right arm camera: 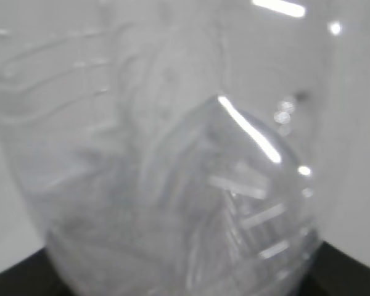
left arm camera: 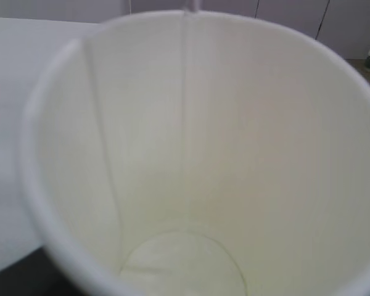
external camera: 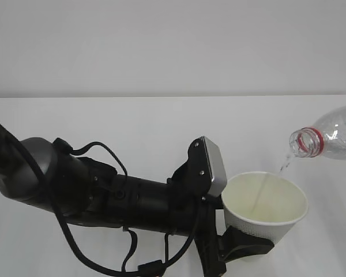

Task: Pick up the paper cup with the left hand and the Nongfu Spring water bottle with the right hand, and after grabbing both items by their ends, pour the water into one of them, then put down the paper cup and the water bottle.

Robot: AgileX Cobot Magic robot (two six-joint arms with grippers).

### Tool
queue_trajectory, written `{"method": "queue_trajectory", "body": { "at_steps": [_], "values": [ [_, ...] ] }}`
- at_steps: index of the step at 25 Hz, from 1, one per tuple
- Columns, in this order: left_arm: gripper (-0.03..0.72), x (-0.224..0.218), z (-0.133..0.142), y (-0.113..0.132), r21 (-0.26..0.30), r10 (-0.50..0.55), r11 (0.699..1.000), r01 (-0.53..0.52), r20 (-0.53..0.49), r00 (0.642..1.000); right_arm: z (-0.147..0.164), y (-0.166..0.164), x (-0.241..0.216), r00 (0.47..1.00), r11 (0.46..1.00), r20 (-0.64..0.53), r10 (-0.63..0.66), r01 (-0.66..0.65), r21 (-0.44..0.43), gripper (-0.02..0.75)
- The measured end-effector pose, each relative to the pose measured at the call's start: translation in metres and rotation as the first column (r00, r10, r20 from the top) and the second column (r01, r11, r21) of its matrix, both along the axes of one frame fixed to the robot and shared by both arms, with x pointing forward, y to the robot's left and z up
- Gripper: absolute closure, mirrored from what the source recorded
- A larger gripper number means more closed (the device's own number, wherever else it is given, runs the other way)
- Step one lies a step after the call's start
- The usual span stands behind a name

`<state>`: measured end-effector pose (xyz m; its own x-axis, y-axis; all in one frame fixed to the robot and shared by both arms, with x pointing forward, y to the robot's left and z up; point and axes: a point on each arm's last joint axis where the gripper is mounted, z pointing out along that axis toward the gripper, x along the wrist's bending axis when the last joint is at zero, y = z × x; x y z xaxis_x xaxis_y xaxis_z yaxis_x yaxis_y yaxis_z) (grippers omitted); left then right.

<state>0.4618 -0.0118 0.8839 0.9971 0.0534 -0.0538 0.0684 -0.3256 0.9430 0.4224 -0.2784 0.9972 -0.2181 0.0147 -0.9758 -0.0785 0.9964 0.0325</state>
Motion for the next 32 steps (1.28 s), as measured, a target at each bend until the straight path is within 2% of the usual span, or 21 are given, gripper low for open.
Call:
{"method": "queue_trajectory", "body": {
  "at_steps": [32],
  "values": [
    [0.177, 0.0001, -0.0002, 0.0001, 0.002, 0.001, 1.0, -0.001, 0.0, 1.0, 0.0007, -0.0007, 0.0002, 1.0, 1.0, 0.009, -0.006, 0.006, -0.01, 0.286]
  ]
}}
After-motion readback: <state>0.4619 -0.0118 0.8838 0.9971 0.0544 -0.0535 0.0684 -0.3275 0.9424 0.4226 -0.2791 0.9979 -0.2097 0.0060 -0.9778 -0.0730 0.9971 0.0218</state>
